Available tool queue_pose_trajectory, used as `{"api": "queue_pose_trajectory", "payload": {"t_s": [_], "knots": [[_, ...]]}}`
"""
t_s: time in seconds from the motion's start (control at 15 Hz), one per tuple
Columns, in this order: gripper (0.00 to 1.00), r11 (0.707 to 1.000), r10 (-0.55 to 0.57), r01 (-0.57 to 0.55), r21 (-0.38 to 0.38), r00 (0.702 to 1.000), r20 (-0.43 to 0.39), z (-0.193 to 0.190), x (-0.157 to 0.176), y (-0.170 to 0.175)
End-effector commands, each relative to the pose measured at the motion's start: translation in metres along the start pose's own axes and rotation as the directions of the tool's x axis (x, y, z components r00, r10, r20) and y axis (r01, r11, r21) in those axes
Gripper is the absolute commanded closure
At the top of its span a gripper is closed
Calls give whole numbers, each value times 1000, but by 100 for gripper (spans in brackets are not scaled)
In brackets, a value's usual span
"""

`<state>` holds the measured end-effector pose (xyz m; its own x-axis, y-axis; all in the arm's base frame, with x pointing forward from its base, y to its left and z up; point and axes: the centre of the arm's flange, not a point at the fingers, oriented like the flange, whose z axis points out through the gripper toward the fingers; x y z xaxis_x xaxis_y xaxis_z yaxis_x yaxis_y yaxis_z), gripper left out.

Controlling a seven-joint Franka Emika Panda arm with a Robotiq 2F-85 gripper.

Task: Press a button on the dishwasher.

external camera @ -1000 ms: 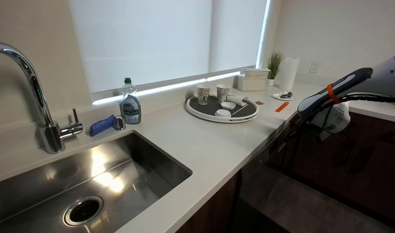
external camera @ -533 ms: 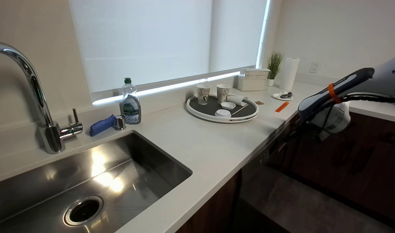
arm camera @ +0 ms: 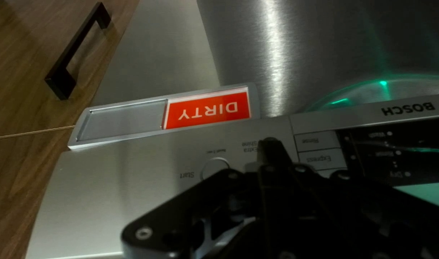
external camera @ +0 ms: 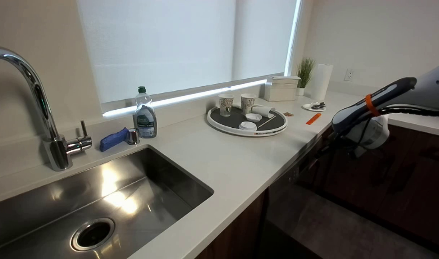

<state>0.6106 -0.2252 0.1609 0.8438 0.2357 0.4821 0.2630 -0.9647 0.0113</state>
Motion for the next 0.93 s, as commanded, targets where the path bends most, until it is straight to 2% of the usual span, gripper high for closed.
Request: {"api": "queue_pose_trajectory", "payload": {"t_s": [0.0, 0.87], "knots": [[100, 1000, -1, 1, -4, 1000, -29, 7, -1, 1], [100, 1000, -6, 6, 2, 1000, -28, 14, -3, 1]]}}
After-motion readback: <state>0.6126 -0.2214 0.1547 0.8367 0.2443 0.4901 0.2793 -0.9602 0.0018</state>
